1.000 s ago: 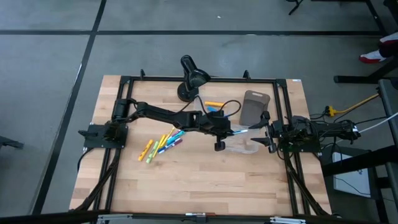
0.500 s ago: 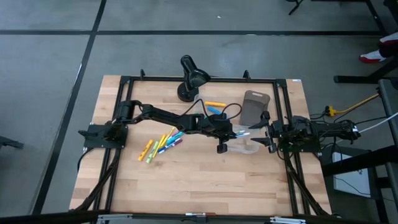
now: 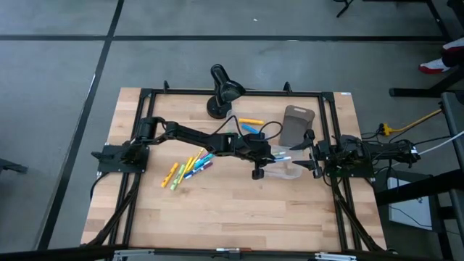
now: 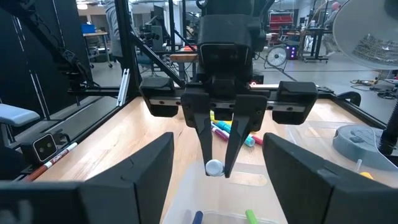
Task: Pick & Place Markers
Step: Put the light blue marker pen into the bottom transparent bin, then put the dark pink marker pen into the bottom transparent bin
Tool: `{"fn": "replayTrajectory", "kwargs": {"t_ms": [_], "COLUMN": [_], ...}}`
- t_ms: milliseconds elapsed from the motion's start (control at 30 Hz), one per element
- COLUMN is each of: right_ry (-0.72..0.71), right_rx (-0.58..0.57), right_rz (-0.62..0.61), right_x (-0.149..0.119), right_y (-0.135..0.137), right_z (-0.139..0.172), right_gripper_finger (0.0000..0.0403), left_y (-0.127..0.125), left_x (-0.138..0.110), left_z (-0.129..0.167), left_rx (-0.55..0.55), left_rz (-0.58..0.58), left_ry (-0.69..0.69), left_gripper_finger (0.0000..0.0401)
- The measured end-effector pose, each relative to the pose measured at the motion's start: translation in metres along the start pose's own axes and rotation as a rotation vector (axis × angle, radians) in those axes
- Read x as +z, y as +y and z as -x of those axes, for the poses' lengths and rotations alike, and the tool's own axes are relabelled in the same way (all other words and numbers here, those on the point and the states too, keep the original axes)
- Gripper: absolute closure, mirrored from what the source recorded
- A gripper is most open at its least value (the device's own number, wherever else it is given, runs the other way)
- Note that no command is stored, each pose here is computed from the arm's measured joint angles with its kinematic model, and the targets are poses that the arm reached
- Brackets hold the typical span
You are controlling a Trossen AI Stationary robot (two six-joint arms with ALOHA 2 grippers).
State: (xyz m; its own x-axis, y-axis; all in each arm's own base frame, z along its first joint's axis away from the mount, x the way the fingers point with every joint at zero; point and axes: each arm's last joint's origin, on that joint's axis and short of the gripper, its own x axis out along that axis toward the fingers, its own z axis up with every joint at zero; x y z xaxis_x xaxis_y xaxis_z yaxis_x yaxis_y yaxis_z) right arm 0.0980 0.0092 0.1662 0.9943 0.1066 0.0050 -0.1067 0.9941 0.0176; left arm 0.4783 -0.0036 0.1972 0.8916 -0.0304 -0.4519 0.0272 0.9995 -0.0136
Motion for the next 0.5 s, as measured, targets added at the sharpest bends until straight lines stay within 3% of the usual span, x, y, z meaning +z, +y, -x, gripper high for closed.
{"fn": "replayTrajectory", "kwargs": {"t_ms": [367, 500], "right_ry": [0.000, 0.000], "right_rx": [0.000, 0.000], "right_rz": [0.000, 0.000], "right_x": [0.0000, 0.0000], "right_y": [0.0000, 0.0000], "right_z": [0.0000, 0.0000], "right_gripper_finger": [0.0159, 0.0159], "left_y": [0.0011, -0.0002], "left_x": [0.0001, 0.0025], "left_z": [0.0002, 0.0039], "left_rx": [0.032, -0.002], "left_rz": [0.010, 0.003], "left_ry": [0.001, 0.011], "left_gripper_finger": [0.0291, 0.0276]}}
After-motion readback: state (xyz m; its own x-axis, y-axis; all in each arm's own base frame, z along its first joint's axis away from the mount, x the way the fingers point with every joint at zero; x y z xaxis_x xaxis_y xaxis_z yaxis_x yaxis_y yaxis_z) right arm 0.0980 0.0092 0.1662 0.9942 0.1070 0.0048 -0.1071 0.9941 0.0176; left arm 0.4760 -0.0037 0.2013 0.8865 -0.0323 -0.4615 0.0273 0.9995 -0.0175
